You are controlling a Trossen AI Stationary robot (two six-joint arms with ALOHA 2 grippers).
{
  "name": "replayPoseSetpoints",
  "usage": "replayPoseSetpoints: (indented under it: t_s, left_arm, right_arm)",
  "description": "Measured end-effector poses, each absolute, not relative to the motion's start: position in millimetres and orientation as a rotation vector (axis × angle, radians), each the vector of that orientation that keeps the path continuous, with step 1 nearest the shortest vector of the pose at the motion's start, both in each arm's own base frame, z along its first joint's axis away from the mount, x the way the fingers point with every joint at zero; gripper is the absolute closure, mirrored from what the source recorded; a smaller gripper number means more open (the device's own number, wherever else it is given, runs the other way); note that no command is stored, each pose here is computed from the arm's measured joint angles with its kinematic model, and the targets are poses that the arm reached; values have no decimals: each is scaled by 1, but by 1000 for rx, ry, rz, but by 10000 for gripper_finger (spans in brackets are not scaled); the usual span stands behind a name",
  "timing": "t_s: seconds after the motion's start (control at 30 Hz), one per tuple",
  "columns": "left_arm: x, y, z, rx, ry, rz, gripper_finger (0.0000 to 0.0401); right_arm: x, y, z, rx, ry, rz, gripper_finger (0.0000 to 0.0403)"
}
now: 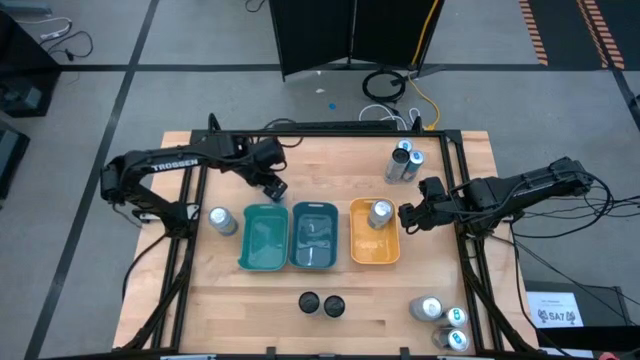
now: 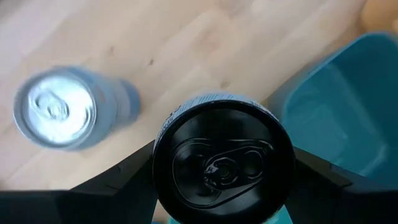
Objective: Sort soda cans
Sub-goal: Put the top left black soda can into the blue bin
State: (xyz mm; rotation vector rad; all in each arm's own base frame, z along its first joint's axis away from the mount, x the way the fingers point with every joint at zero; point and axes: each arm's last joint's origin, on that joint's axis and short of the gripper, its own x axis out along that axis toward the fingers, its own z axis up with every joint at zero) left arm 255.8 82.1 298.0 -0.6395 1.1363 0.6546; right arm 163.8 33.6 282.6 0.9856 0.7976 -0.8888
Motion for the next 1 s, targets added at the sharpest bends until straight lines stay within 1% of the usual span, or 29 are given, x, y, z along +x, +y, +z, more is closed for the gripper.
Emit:
replayPoseSetpoints:
  t_s: [0.33, 0.5, 0.67, 1.0]
  left_arm:
    - [265, 77, 344, -584, 980, 616, 125]
    - [272, 64, 362, -552, 900, 542, 125]
    - [279, 46, 379, -496, 838, 413, 125]
    - [286, 17, 384, -436, 829, 300, 125]
  right_arm:
    - [164, 34, 283, 975, 802, -883, 30]
    - [164, 34, 283, 966, 806, -878, 30]
    - [164, 34, 283, 964, 806, -878, 30]
    - [164, 34, 283, 960, 805, -878, 30]
